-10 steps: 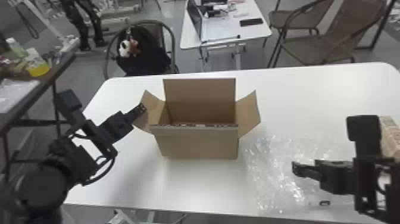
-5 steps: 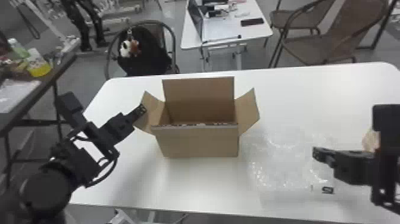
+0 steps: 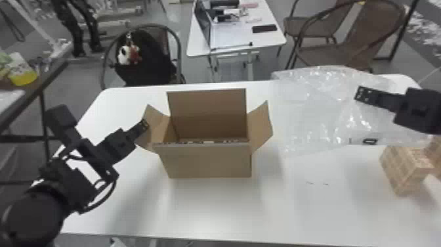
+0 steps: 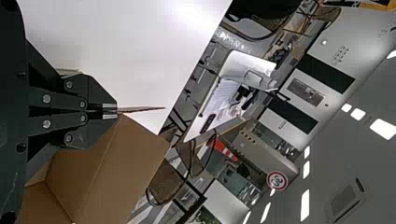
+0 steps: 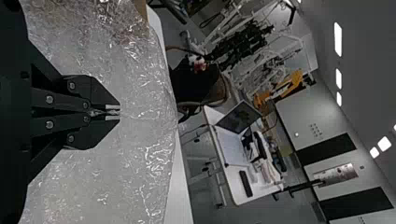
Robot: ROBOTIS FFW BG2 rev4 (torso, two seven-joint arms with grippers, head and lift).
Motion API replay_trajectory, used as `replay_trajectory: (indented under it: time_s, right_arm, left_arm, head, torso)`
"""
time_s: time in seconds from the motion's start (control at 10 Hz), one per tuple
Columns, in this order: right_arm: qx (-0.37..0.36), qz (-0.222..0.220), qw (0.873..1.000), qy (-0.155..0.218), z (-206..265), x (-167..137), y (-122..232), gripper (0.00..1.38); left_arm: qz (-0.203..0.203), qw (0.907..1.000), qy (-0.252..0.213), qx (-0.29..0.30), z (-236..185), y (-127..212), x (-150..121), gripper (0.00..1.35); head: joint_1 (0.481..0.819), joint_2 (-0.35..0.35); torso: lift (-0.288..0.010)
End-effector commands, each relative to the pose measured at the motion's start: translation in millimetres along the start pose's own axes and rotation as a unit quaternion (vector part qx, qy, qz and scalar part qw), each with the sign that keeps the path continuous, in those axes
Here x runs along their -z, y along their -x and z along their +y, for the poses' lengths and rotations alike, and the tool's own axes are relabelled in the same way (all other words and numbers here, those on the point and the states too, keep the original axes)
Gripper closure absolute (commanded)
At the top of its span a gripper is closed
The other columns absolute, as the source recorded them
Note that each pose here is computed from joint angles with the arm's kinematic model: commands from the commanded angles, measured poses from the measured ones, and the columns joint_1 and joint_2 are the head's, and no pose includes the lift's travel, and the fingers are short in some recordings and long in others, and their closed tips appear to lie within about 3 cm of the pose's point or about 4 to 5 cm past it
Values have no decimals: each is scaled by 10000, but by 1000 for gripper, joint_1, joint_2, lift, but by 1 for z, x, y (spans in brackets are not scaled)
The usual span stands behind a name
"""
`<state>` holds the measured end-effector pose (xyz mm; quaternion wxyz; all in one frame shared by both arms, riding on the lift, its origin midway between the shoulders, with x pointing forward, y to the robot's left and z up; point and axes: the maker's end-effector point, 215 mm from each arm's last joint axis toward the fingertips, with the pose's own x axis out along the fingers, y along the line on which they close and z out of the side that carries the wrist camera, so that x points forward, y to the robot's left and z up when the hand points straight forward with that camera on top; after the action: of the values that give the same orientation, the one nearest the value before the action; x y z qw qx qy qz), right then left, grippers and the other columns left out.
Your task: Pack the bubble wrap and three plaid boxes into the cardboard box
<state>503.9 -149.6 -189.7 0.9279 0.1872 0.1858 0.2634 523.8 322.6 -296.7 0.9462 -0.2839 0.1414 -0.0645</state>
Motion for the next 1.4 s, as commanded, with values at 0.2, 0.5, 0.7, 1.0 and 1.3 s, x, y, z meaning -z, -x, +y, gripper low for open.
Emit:
replay_trajectory:
  time_s: [0.2,0.5,0.7,1.0,1.3]
  right_arm:
    - [-1518,-432,9823,-1005,100,-32,-40,1253]
    - [-2153,-41,9577,-1910,139,5,-128,1253]
    - [-2391,523,9394,-2402,163,54,-162,1253]
    - [-1456,506,9597,-2350,115,89,-177,1253]
    - [-911,1020,9661,-2188,80,134,-190,906]
  left_arm:
    - [-6,10000,-36,52,-13,-11,2,1216]
    - [123,9998,-24,123,-24,-21,12,1216]
    - [167,9996,-101,213,-32,-28,11,1216]
    - [214,9997,-30,143,-25,-24,20,1216]
    - [198,9997,-25,151,-25,-23,19,1216]
  head:
    - [592,226]
    - [566,284]
    - [573,332]
    - [605,350]
    - [642,329]
  torso:
    - [-174]
    - [-174]
    - [-174]
    - [-174]
    - [-174]
